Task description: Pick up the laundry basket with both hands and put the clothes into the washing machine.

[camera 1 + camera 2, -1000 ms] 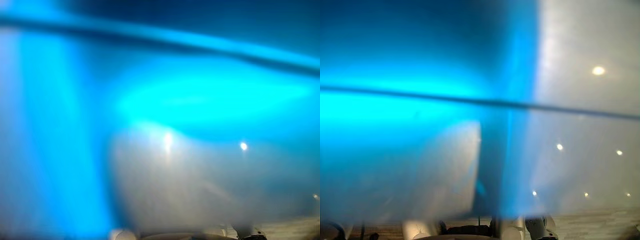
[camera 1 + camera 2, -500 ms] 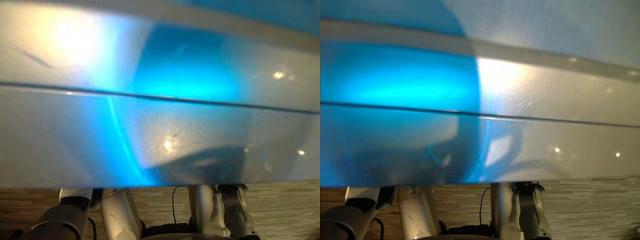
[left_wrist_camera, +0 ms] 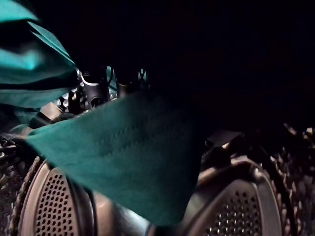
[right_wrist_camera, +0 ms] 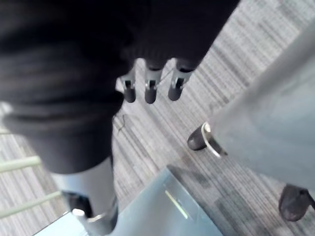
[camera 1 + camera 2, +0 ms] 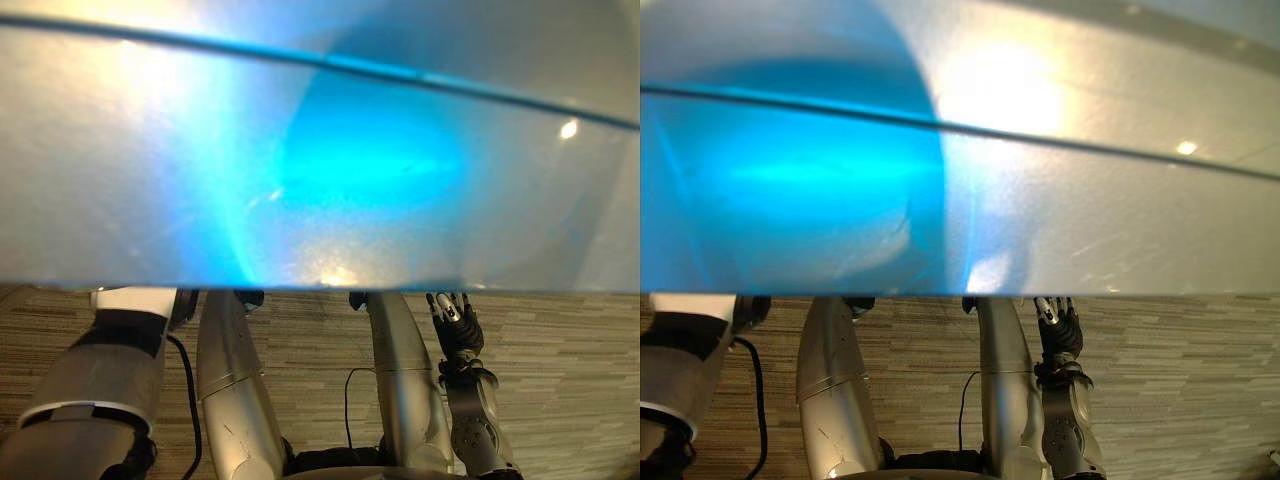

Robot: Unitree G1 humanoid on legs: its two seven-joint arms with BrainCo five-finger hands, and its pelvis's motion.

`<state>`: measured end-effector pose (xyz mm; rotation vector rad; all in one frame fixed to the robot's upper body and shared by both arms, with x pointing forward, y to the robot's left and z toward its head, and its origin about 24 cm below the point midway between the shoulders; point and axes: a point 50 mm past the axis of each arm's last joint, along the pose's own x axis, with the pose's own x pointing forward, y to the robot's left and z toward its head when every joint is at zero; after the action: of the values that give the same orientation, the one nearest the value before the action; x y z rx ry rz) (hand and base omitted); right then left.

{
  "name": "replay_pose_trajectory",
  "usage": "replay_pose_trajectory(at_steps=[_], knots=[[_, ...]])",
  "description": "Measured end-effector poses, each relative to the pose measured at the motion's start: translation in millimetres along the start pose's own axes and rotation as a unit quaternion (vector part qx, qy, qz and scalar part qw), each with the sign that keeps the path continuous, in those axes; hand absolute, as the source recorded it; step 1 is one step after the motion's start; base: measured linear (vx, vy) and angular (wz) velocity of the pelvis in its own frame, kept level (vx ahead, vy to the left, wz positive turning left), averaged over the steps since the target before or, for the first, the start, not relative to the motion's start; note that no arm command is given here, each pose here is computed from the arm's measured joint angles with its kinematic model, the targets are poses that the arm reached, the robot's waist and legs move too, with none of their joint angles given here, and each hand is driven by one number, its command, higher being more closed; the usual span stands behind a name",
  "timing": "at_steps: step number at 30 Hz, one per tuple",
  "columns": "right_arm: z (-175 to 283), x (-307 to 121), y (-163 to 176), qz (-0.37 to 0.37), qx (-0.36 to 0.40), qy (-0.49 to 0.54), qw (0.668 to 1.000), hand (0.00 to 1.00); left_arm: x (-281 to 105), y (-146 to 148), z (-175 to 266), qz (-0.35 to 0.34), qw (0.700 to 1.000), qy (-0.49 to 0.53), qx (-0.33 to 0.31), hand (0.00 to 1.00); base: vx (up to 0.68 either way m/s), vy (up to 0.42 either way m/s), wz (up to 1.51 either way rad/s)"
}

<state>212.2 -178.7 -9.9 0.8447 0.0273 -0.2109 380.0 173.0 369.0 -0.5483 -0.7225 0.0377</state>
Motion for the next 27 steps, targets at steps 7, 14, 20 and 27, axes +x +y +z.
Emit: replay_pose_trajectory(at_steps=[7, 14, 20, 27], knots=[[0.9, -0.5, -5.9, -0.008, -0.002, -0.002, 1.000, 0.00, 4.6, -5.8, -10.0, -0.072, 0.977, 0.022, 0.201, 0.00, -0.01, -0.003, -0.04], [4.2, 0.9, -1.4, 0.044, -0.012, 0.008, 0.999, 0.00, -3.0, -4.9, -34.7, -0.194, 0.694, -0.029, 0.692, 0.00, 0.00, -0.003, 0.02], [10.5, 6.0, 22.8, 0.100, -0.003, -0.010, 0.995, 0.00, -12.5, 7.2, -54.4, -0.208, 0.580, -0.024, 0.787, 0.00, 0.04, 0.008, 0.03], [11.0, 5.8, 24.6, 0.100, 0.001, -0.011, 0.995, 0.00, -20.8, 42.4, -77.1, -0.129, 0.728, 0.117, 0.663, 0.00, 0.02, -0.007, -0.01]])
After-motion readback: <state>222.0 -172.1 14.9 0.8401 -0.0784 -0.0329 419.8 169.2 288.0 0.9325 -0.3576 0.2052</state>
